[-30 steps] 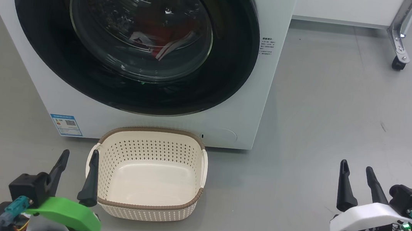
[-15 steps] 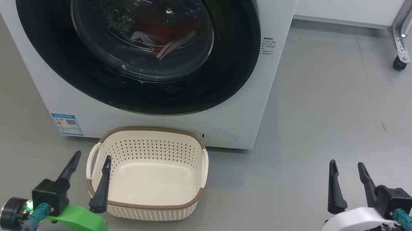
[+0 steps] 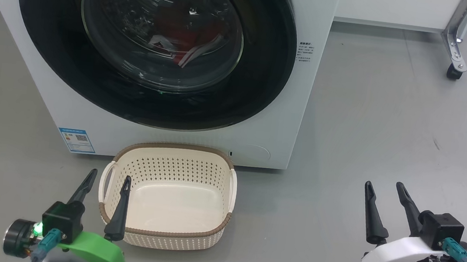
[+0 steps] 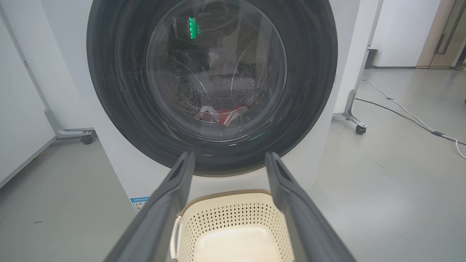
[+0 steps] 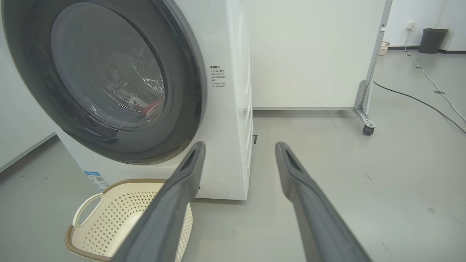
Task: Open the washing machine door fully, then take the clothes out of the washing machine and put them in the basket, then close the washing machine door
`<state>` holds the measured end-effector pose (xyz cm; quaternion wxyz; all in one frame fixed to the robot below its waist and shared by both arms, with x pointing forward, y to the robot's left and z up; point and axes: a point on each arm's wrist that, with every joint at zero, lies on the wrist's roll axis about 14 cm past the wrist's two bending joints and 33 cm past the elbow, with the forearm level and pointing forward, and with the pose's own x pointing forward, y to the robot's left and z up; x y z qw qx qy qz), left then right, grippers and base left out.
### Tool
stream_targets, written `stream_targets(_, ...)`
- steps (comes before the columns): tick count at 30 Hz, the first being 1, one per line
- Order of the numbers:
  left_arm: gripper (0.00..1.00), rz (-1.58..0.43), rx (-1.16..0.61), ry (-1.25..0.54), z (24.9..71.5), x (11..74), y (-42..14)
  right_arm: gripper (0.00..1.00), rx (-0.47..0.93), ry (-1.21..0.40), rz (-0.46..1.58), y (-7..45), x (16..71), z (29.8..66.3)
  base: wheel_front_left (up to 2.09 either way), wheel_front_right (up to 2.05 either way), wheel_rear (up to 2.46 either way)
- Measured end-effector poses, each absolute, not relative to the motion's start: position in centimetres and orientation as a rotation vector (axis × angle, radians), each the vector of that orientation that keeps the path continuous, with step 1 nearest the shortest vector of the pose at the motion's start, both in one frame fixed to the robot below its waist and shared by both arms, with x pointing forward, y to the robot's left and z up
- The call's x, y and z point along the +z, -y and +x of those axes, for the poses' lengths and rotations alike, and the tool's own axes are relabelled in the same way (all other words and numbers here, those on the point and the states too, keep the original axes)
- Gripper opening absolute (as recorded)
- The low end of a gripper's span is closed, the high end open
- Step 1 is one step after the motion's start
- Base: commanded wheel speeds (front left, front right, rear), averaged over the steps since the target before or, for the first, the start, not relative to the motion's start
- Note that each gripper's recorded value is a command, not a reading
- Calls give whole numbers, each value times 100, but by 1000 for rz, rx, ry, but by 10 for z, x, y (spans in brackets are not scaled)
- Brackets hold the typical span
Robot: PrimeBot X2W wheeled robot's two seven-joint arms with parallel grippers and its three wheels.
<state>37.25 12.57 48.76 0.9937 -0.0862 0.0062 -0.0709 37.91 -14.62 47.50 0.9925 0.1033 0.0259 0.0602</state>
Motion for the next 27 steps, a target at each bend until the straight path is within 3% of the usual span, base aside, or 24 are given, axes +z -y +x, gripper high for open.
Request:
stream_targets(19,100,-170,-141,-18,374,486,-126,100,107,-55,206,149,473,379,0,0,0)
stream_targets(20,100,-170,-141,-18,374,486,-126,71,106,-55,207,149,473,379,0,0,0)
stream_targets(21,100,-170,-141,-18,375,486,-126,0,106,-56,208,149,473,379,0,0,0)
stream_targets(27,100,-171,-139,-15,376,487,-126,0,121,-53,221,145,474,380,0,0,0)
